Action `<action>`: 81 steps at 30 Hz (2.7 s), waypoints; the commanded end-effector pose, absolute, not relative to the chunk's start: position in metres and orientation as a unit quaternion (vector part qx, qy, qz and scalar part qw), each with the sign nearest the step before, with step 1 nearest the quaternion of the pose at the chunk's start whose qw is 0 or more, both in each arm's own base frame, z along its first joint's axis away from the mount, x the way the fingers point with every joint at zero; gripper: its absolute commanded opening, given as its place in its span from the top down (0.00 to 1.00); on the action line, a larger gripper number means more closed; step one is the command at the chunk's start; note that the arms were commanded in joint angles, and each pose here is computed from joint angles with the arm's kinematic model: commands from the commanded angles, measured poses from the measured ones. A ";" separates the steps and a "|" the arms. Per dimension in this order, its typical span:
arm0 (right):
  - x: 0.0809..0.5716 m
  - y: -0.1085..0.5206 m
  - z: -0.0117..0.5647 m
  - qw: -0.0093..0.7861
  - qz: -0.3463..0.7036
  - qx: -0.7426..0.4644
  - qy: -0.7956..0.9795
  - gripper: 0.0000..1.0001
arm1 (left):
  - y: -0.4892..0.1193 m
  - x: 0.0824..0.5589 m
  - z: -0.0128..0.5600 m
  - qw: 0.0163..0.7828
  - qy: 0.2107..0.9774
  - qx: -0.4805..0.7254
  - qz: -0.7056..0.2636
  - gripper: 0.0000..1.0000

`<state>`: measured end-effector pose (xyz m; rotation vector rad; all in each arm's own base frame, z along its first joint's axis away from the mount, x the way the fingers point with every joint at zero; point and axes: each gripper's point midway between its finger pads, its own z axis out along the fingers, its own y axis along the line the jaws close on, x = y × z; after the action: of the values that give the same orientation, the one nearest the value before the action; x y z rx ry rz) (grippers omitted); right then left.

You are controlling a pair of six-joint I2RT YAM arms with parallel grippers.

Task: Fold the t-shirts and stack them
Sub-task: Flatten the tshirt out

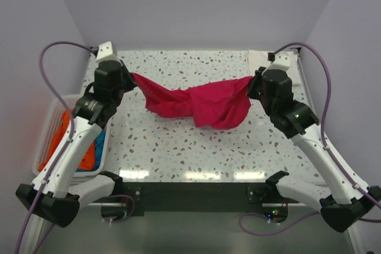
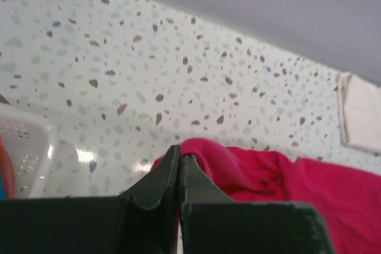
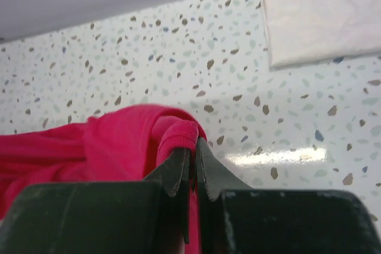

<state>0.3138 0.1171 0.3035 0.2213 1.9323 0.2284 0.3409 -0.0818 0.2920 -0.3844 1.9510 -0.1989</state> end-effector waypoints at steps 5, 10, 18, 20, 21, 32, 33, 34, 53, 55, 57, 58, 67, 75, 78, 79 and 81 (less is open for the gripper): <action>0.293 0.071 0.375 0.615 0.045 0.103 0.780 1.00 | -0.043 0.311 0.391 0.620 0.761 -0.184 -0.055 1.00; 0.295 0.057 0.386 0.627 0.010 0.112 0.771 1.00 | -0.041 0.313 0.401 0.629 0.754 -0.184 -0.051 1.00; 0.337 0.045 0.360 0.605 -0.009 0.138 0.784 0.99 | -0.065 0.369 0.371 0.585 0.789 -0.161 -0.094 1.00; 0.352 0.037 0.351 0.594 0.000 0.147 0.791 0.97 | -0.068 0.383 0.369 0.578 0.794 -0.155 -0.108 1.00; 0.372 0.027 0.331 0.573 -0.009 0.165 0.803 0.96 | -0.069 0.401 0.352 0.562 0.805 -0.153 -0.113 1.00; 0.477 0.013 0.240 0.446 0.080 0.205 0.868 0.18 | -0.077 0.509 0.250 0.462 0.854 -0.160 -0.178 0.28; 0.472 0.012 0.239 0.450 0.078 0.206 0.866 0.15 | -0.075 0.503 0.249 0.464 0.852 -0.165 -0.176 0.26; 0.456 0.011 0.234 0.448 0.075 0.208 0.866 0.13 | -0.071 0.490 0.227 0.444 0.863 -0.176 -0.164 0.26; 0.291 0.021 0.069 0.349 0.077 0.270 0.894 0.39 | -0.107 0.271 0.083 0.335 0.909 -0.198 -0.149 0.50; 0.288 0.021 0.057 0.338 0.076 0.275 0.897 0.39 | -0.107 0.267 0.074 0.325 0.913 -0.197 -0.146 0.50; 0.290 0.022 0.053 0.338 0.080 0.282 0.895 0.41 | -0.109 0.265 0.068 0.319 0.916 -0.192 -0.148 0.50; 0.292 0.023 0.048 0.333 0.080 0.285 0.895 0.41 | -0.110 0.266 0.067 0.318 0.916 -0.192 -0.150 0.50; 0.299 0.024 0.037 0.321 0.079 0.290 0.898 0.48 | -0.114 0.265 0.044 0.294 0.925 -0.193 -0.144 0.52; 0.294 0.023 0.031 0.314 0.076 0.291 0.900 0.49 | -0.107 0.265 0.031 0.289 0.926 -0.214 -0.116 0.53; 0.293 0.023 0.027 0.311 0.075 0.291 0.902 0.51 | -0.107 0.266 0.027 0.287 0.927 -0.214 -0.110 0.54; 0.292 0.023 0.024 0.308 0.073 0.290 0.903 0.51 | -0.108 0.266 0.023 0.283 0.929 -0.213 -0.107 0.55; 0.291 0.024 0.021 0.304 0.073 0.289 0.905 0.51 | -0.107 0.265 0.020 0.280 0.930 -0.214 -0.102 0.55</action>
<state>0.2841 0.0239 0.0232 0.7585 2.4257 0.1863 0.2550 -0.1060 0.0194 -0.5549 2.5402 -0.2807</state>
